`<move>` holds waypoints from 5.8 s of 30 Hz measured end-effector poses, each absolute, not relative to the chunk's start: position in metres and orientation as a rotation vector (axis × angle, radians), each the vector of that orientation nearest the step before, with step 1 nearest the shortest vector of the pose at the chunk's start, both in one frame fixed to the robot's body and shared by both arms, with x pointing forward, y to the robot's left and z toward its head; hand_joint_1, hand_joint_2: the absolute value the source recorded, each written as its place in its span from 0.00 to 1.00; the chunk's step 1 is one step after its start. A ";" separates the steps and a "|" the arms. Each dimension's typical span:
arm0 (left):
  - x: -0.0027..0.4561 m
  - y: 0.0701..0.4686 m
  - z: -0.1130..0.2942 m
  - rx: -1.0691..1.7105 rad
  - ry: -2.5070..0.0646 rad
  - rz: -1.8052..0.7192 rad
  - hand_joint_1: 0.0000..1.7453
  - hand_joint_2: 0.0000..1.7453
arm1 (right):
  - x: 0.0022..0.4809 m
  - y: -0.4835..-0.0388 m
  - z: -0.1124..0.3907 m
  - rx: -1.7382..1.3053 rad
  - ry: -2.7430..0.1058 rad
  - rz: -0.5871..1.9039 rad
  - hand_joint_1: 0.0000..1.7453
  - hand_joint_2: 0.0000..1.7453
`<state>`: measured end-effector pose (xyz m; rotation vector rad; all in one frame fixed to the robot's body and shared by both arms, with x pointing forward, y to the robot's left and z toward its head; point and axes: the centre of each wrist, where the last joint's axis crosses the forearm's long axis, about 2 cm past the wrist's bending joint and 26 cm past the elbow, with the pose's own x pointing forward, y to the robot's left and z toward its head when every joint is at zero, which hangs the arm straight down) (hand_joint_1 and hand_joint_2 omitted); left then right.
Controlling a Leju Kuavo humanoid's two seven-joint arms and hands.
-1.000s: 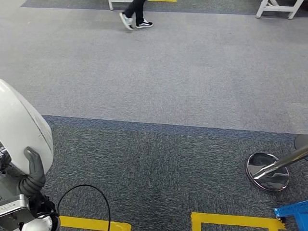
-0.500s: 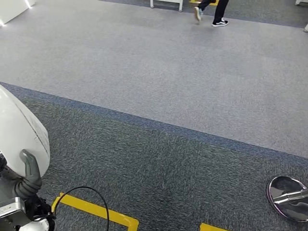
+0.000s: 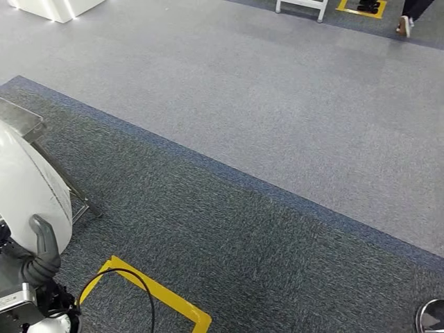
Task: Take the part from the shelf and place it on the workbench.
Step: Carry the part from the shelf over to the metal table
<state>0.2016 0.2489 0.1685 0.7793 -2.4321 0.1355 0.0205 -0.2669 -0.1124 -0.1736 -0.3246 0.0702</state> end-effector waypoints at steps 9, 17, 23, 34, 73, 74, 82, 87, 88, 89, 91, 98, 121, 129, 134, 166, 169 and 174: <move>0.203 0.251 0.169 0.776 -2.437 0.134 1.00 1.00 | 0.018 -0.265 -0.113 -0.056 -0.285 0.070 0.00 1.00; 0.208 0.250 0.171 0.764 -2.451 0.139 1.00 1.00 | 0.019 -0.263 -0.113 0.031 -0.151 0.060 0.00 1.00; 0.215 0.245 0.173 0.733 -2.463 0.142 1.00 1.00 | 0.017 -0.262 -0.113 0.061 -0.061 0.034 0.00 1.00; 0.221 0.243 0.173 0.716 -2.468 0.142 1.00 1.00 | 0.017 -0.262 -0.113 0.073 -0.015 0.028 0.00 1.00; 0.230 0.234 0.167 0.656 -2.438 0.123 1.00 1.00 | 0.018 -0.260 -0.113 0.035 0.025 0.095 0.00 1.00; 0.230 0.234 0.168 0.656 -2.438 0.123 1.00 1.00 | 0.018 -0.260 -0.113 0.036 0.025 0.095 0.00 1.00; 0.231 0.234 0.168 0.660 -2.437 0.117 1.00 1.00 | 0.020 -0.259 -0.113 0.037 0.019 0.093 0.00 1.00; 0.230 0.233 0.166 0.659 -2.430 0.114 1.00 1.00 | 0.017 -0.259 -0.113 0.039 0.024 0.091 0.00 1.00; 0.230 0.233 0.166 0.659 -2.430 0.115 1.00 1.00 | 0.017 -0.259 -0.113 0.039 0.024 0.091 0.00 1.00; 0.230 0.233 0.166 0.659 -2.430 0.115 1.00 1.00 | 0.017 -0.259 -0.113 0.039 0.024 0.091 0.00 1.00; 0.231 0.233 0.166 0.658 -2.429 0.115 1.00 1.00 | 0.018 -0.259 -0.113 0.039 0.022 0.091 0.00 1.00; 0.231 0.232 0.167 0.657 -2.430 0.115 1.00 1.00 | 0.017 -0.258 -0.113 0.040 0.023 0.091 0.00 1.00; 0.234 0.231 0.166 0.666 -2.427 0.109 1.00 1.00 | 0.020 -0.259 -0.113 0.032 0.015 0.088 0.00 1.00; 0.234 0.230 0.165 0.663 -2.422 0.110 1.00 1.00 | 0.020 -0.258 -0.113 -0.015 0.013 0.072 0.00 1.00; 0.233 0.231 0.165 0.662 -2.419 0.110 1.00 1.00 | 0.020 -0.258 -0.113 -0.031 0.009 0.065 0.00 1.00; 0.230 0.231 0.163 0.652 -2.399 0.119 1.00 1.00 | 0.020 -0.256 -0.112 -0.030 -0.022 0.052 0.00 1.00; 0.230 0.231 0.164 0.651 -2.401 0.119 1.00 1.00 | 0.021 -0.256 -0.112 -0.032 -0.028 0.053 0.00 1.00; 0.231 0.231 0.164 0.651 -2.405 0.117 1.00 1.00 | 0.023 -0.256 -0.112 -0.033 -0.033 0.052 0.00 1.00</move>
